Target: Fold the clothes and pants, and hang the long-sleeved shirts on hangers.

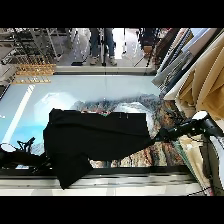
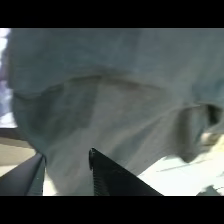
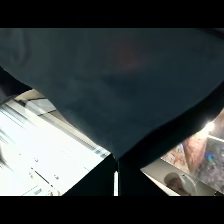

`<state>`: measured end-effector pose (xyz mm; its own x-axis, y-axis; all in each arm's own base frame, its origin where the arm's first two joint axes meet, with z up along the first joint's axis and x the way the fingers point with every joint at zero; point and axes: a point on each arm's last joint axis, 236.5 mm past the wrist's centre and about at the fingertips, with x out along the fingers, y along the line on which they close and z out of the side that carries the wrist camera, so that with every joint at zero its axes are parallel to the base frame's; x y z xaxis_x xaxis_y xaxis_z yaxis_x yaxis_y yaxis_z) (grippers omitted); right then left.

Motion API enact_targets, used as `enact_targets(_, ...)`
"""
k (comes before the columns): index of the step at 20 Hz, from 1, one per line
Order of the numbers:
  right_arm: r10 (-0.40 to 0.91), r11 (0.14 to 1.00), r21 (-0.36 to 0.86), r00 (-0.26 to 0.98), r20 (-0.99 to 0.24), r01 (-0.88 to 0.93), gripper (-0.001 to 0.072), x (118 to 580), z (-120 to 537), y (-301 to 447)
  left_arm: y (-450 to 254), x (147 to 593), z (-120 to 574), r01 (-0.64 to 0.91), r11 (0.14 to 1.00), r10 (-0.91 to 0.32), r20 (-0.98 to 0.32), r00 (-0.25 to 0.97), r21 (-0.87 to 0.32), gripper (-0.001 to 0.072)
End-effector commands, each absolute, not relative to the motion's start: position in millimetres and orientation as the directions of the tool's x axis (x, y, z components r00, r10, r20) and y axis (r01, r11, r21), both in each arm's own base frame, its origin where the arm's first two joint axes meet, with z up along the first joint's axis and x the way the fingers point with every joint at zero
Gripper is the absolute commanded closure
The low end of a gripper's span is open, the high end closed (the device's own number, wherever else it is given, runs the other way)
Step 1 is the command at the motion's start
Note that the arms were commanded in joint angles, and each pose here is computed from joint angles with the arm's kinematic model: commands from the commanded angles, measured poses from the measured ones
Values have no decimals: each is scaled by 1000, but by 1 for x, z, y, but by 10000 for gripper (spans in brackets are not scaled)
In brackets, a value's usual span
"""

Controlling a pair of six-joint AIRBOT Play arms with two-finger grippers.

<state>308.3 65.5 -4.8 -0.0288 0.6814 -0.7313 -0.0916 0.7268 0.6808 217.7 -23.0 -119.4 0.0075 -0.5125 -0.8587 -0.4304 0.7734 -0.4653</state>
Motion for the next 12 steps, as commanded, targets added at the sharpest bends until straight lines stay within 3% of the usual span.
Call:
enact_targets(1, 680, 727, 680, -32, -732, -95, 696, 308, -5, 67, -23, 233, -130, -450, 755, -491, -866, 95, -477, 543)
enact_targets(2, 679, 728, 679, -36, -733, -95, 696, 307, -5, 66, -27, 233, -127, -433, 752, -510, -855, 95, -497, 699)
enact_targets(7, 653, 744, 661, -100, -751, -97, 696, 292, -7, 59, -27, 237, -86, -380, 727, -576, -809, 114, -571, 696)
enact_targets(12, 622, 778, 627, -101, -777, -39, 698, 297, 4, 50, 10, 303, 14, -258, 717, -574, -758, 310, -648, 697)
